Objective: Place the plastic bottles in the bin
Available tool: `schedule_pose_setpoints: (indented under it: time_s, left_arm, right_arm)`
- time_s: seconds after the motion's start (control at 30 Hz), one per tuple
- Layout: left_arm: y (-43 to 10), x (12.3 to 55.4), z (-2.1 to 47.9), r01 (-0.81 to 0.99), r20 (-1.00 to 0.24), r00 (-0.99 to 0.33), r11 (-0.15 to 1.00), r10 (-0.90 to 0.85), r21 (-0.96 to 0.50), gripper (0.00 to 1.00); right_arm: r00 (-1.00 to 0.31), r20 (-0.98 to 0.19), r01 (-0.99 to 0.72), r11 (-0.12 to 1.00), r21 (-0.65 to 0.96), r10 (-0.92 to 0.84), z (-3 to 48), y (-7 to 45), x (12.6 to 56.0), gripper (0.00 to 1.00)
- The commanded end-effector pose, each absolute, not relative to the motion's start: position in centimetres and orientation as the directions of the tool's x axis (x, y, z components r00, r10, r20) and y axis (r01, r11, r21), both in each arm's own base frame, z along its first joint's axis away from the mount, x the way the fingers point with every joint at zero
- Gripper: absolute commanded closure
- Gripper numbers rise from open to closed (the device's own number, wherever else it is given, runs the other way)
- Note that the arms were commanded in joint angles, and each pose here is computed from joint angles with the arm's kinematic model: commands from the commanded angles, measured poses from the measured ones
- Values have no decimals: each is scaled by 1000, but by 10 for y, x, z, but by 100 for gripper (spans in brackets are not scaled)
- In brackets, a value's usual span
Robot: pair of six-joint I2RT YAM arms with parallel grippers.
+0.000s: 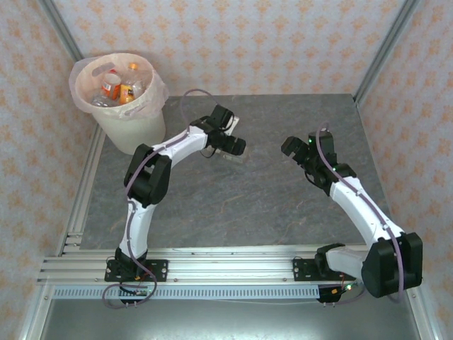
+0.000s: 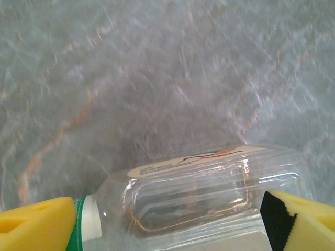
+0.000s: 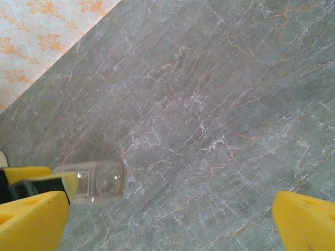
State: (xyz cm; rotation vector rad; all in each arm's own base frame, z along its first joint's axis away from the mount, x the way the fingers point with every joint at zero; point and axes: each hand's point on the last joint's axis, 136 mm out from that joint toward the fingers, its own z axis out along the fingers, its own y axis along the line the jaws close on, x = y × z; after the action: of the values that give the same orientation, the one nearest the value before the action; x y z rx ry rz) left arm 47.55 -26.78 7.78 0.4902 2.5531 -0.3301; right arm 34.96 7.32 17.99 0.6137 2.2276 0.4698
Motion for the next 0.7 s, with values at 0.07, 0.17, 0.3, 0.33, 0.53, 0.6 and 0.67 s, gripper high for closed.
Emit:
schedule_pose_setpoints:
  time_s: [0.07,0.17,0.3,0.33,0.53,0.6,0.67]
  left_arm:
    - [-262,451,99,330,-530,-818,938,225,-111,3]
    - [-260,445,122,269,-550,-825,947,132,-176,0]
    - [-247,447,141,147,-556,-831,967,7,-208,0]
    - [-239,451,140,88,-537,-843,972,-43,-216,0]
    - [-224,475,134,-56,-488,-848,950,-207,-306,0]
    - [-227,486,131,-35,-481,-859,958,-174,-283,0]
    - [-235,497,125,3,-482,-866,963,-131,-268,0]
  right_arm:
    - [-578,-569,267,794,545,585,189,79,361,0]
    - [-587,-559,270,793,547,585,186,80,362,0]
    - [-631,-554,138,782,608,542,192,105,366,1]
    - [-650,-556,65,766,639,519,195,118,368,2]
    - [-788,-470,-74,696,714,398,172,169,365,8]
    - [-832,-409,-75,654,753,376,166,190,365,14]
    - [-861,-366,-60,644,762,354,156,209,364,22]
